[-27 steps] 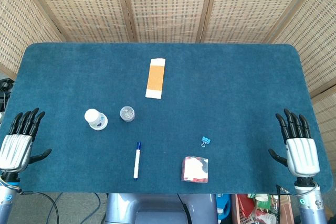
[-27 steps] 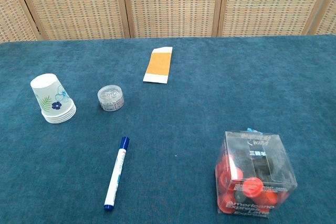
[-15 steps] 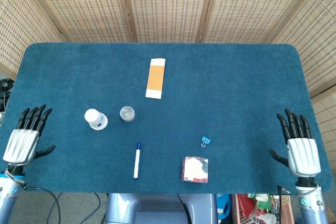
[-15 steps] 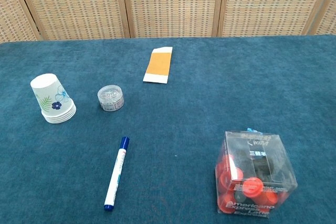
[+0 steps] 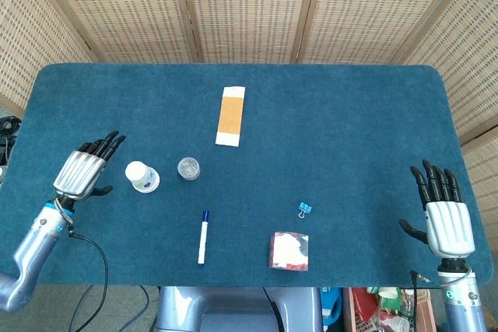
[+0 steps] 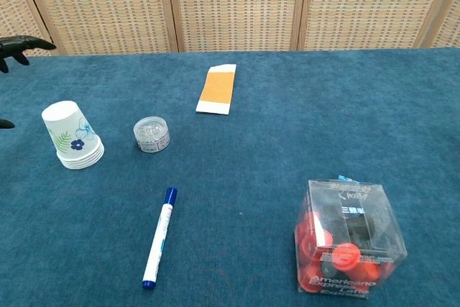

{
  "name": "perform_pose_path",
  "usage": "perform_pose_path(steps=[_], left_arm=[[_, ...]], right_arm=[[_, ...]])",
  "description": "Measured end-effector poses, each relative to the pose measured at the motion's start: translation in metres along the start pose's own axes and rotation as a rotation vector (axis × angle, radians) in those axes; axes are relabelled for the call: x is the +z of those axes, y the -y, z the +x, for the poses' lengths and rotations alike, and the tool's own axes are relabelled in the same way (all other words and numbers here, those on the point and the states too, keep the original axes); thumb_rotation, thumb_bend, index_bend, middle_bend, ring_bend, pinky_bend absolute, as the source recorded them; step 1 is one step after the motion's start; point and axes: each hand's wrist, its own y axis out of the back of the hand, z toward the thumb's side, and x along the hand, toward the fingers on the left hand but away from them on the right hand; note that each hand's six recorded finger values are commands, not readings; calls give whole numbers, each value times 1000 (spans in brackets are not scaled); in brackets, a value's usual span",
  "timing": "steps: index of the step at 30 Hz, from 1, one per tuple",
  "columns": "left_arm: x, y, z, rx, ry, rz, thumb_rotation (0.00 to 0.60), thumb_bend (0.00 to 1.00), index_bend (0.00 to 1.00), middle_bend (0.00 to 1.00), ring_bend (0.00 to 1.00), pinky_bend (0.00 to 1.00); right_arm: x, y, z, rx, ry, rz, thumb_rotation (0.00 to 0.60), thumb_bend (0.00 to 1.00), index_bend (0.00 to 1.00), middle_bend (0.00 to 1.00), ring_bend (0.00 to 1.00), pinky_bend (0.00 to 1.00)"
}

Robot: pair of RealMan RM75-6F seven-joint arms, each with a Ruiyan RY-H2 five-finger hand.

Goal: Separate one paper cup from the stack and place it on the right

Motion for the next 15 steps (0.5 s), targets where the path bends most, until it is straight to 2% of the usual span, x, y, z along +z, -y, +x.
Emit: perform_pose_path(steps=[7,15], left_arm=[[14,12,25,-23,50,24,600,28,283,235,339,339],[18,22,28,-51,62,41,600,27,324,267,366,354]], right_arm=[[-5,1,-1,7,16,-3,600,0,0,0,0,0],[-6,1,-2,11,19,-11,600,0,0,0,0,0]])
